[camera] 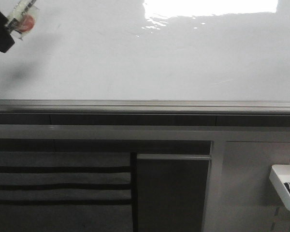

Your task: Write number 3 on whiteboard

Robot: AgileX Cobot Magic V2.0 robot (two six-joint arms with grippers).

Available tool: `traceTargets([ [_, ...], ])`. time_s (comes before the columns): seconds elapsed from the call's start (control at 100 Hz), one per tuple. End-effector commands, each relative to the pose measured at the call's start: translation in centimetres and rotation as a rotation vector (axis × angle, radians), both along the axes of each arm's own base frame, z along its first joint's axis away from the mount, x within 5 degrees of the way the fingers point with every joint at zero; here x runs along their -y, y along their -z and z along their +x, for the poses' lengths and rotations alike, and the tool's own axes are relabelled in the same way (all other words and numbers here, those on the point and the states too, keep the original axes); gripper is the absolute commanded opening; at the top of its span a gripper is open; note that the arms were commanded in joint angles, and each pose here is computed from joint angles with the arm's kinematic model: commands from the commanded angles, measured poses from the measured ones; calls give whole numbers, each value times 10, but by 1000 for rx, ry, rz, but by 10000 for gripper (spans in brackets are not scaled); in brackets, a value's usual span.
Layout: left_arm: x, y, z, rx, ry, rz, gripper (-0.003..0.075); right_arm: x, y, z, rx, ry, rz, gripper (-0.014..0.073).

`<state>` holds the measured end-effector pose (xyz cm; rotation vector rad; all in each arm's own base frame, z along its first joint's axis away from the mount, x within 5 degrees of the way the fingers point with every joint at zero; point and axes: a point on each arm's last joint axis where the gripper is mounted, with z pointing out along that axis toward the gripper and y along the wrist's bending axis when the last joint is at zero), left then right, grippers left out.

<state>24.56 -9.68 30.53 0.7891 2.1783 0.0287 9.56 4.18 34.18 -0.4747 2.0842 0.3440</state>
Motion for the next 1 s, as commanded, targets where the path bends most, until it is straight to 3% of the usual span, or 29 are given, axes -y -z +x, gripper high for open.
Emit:
traceTargets([
  [0.0,5,-30,-18,68,105,17,-18,-16,-17,15,44,-168,0,635],
  [0.27,42,-40,-71,-153,549,42,-18,-76,-34,46,54,-623,-154,635],
  [0.43,60,-39,-96,-211,760,50,-18,-113,-42,60,65,-771,-178,635],
  [0.61,69,-39,-106,-196,843,72,-18,-144,-45,72,46,-892,-209,635],
  [0.81,69,-39,-105,-193,844,73,-18,-172,-33,71,57,-1005,-250,634],
  [0.99,69,-39,-105,-193,844,73,-18,-185,-24,75,59,-1013,-257,624],
])
